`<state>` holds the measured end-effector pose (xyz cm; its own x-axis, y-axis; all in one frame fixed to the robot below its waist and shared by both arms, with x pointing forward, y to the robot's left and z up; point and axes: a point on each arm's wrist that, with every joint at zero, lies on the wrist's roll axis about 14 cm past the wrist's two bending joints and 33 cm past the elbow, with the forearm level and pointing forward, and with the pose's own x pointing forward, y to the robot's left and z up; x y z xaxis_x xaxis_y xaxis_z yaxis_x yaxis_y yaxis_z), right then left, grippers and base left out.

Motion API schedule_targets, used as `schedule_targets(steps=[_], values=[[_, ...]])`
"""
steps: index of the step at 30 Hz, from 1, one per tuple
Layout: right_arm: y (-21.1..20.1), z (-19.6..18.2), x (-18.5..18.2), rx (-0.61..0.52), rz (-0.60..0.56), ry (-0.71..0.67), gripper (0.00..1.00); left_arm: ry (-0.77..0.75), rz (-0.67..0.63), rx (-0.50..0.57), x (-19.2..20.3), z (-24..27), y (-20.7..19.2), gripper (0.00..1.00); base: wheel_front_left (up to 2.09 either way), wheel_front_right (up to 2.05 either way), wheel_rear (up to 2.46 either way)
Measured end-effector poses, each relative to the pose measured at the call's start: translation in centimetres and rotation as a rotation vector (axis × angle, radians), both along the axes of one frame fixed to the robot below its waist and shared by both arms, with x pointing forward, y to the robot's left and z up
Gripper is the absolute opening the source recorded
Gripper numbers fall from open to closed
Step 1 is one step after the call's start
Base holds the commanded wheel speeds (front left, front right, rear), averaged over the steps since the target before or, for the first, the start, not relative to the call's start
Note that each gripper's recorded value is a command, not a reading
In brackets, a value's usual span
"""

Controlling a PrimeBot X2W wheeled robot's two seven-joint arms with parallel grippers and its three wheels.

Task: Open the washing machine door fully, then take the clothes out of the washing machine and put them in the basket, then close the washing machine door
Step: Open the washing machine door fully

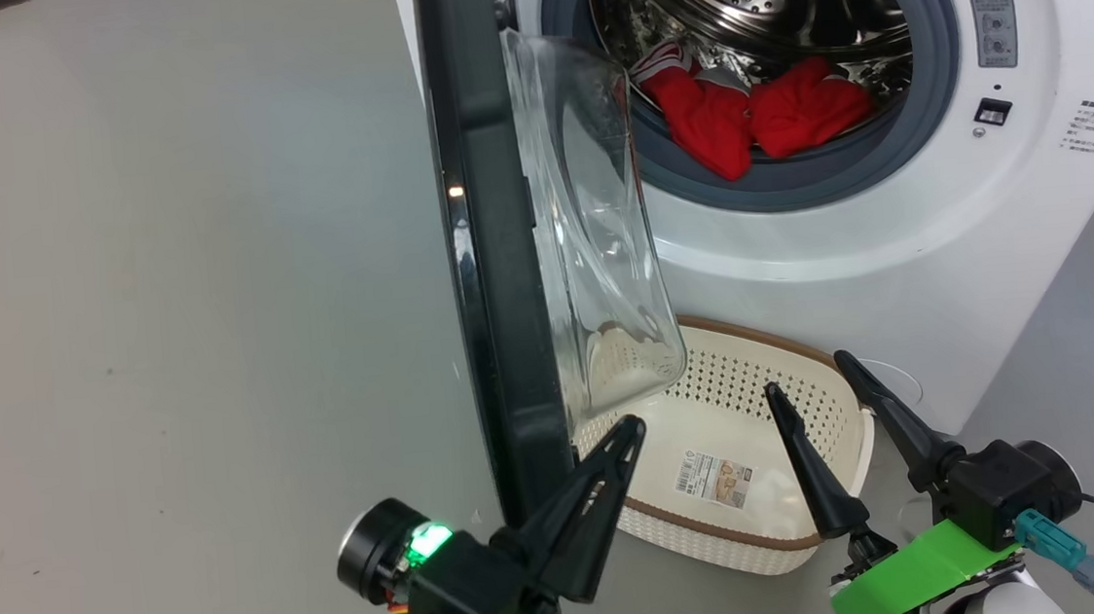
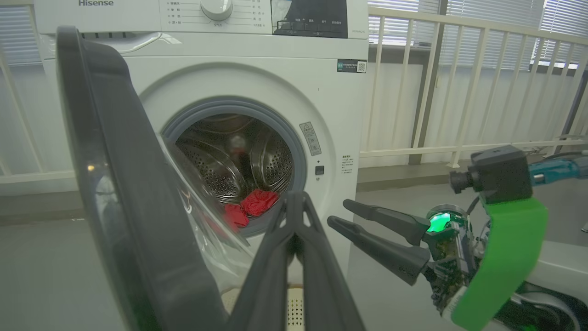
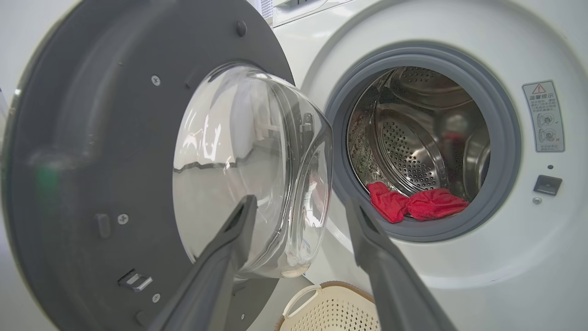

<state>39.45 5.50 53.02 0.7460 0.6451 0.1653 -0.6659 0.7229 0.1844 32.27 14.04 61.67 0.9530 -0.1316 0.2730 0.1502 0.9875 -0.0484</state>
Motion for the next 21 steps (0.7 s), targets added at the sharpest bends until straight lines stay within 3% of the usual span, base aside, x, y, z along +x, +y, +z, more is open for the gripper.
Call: schedule_targets(steps=[11,21], values=[[-0.7,-0.3,0.1,0.001,-0.017,0.009,1.0,0.205,0.11,0.004,1.9,-5.4,2.3,0.0,0.0,0.0,0.0],[0.1,-0.3,0.0,0.007,0.004,0.014,1.0,0.202,0.196,-0.012,1.6,-5.5,4.5,0.0,0.0,0.0,0.0]])
